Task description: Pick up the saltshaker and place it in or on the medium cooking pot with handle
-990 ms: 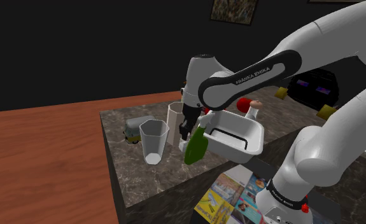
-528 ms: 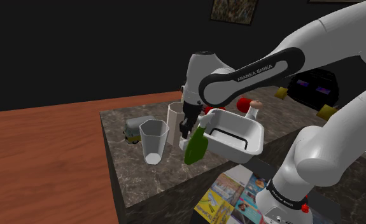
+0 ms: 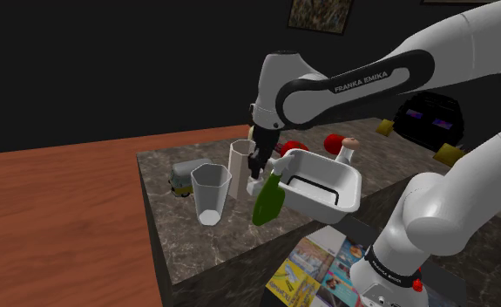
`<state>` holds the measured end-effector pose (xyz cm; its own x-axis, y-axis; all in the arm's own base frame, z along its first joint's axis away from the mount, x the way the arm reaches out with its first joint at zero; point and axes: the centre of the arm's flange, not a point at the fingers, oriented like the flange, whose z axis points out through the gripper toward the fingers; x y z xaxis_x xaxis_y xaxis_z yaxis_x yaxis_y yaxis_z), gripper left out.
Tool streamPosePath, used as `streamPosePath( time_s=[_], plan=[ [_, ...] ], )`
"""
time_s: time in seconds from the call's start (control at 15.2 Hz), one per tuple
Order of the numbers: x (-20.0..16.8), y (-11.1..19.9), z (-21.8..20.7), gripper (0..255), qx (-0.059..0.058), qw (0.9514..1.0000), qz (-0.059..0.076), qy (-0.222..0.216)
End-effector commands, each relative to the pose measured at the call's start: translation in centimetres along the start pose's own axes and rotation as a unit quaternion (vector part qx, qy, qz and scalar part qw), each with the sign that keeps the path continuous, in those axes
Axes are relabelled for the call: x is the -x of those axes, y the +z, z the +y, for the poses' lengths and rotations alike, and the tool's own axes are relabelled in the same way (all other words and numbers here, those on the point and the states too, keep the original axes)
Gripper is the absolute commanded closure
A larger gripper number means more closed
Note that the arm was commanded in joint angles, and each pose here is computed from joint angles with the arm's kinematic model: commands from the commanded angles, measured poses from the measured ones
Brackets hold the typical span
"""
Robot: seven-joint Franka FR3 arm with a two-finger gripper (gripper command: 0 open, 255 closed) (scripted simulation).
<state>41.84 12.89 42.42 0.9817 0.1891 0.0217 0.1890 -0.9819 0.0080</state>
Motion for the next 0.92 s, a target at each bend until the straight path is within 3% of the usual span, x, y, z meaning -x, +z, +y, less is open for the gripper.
streamPosePath(
  time_s=[0.0,0.86],
  plan=[
    [-0.1,-1.0,0.0,255,0.000,1.0000,0.000,0.000],
    [-0.2,-7.9,0.0,255,0.000,1.0000,0.000,0.000]
  ],
)
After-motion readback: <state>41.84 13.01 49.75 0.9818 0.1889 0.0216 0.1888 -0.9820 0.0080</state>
